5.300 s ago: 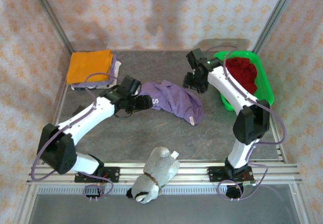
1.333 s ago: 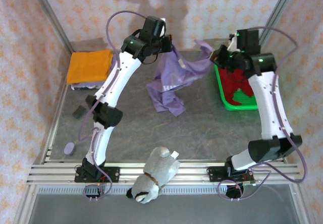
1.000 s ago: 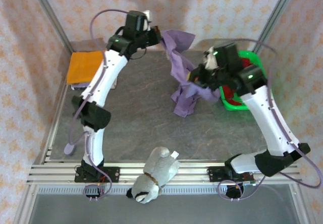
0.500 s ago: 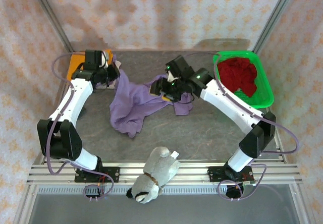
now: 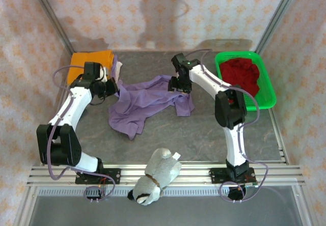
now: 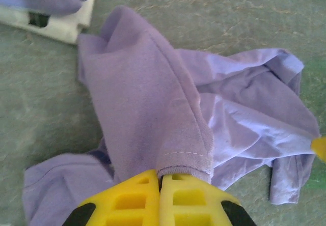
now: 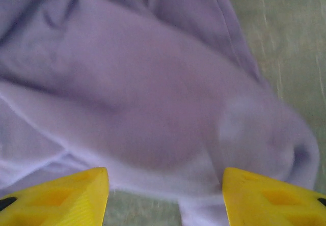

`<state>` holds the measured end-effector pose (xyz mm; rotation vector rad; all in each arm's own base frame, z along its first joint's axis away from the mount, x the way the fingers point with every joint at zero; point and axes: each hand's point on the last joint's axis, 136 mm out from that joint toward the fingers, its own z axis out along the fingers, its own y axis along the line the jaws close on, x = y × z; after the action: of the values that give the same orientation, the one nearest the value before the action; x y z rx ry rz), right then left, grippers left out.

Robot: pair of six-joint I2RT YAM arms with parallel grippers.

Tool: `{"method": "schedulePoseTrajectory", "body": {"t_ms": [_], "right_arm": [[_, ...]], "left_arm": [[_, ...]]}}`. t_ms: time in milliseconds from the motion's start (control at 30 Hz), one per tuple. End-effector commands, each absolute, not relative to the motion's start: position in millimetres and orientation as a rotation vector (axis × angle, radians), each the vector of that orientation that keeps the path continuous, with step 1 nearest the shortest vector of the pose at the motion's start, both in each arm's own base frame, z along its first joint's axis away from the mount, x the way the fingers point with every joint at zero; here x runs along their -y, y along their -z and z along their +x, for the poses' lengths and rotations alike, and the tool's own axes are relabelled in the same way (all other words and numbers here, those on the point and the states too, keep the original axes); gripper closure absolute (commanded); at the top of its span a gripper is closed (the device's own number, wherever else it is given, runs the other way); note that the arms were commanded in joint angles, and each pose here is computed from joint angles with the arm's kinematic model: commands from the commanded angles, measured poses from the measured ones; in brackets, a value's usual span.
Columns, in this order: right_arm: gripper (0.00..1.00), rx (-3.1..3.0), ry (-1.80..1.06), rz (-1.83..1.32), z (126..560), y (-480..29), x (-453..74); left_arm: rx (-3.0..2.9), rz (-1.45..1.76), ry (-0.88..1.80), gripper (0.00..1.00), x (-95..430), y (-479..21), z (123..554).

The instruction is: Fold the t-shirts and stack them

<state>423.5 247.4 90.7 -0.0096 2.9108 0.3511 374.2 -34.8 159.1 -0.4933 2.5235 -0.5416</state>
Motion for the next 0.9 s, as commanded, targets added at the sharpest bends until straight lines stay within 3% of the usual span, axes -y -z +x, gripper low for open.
{"method": "schedulePoseTrajectory", "body": {"t_ms": [0,133,300,600,733,867], "right_arm": [[0.40,-2.806,-0.272,-0.161,456.0,-104.1,-244.3],[0.42,-2.774,-0.245,-0.169,479.1,-99.9,-240.9],[0.55,-2.800,-0.219,-0.196,496.0,-77.2,-236.4],[0.59,-2.843,-0.197,-0.244,508.9,-42.9,-232.6],[0.70,-2.863,-0.194,-0.256,507.3,-34.2,-232.9],[0.90,-2.846,-0.127,-0.252,510.5,-42.2,-225.0]], "left_arm": [[-2.548,-0.484,0.576,1.00,38.6,-154.3,353.6],[-2.550,-0.507,0.594,1.00,40.7,-146.2,340.4],[-2.562,-0.523,0.613,1.00,43.1,-141.6,332.4],[-2.564,-0.538,0.612,1.00,42.9,-144.0,325.7],[-2.547,-0.552,0.636,1.00,45.1,-148.5,322.6],[-2.542,-0.550,0.606,1.00,41.8,-151.9,319.1]]}}
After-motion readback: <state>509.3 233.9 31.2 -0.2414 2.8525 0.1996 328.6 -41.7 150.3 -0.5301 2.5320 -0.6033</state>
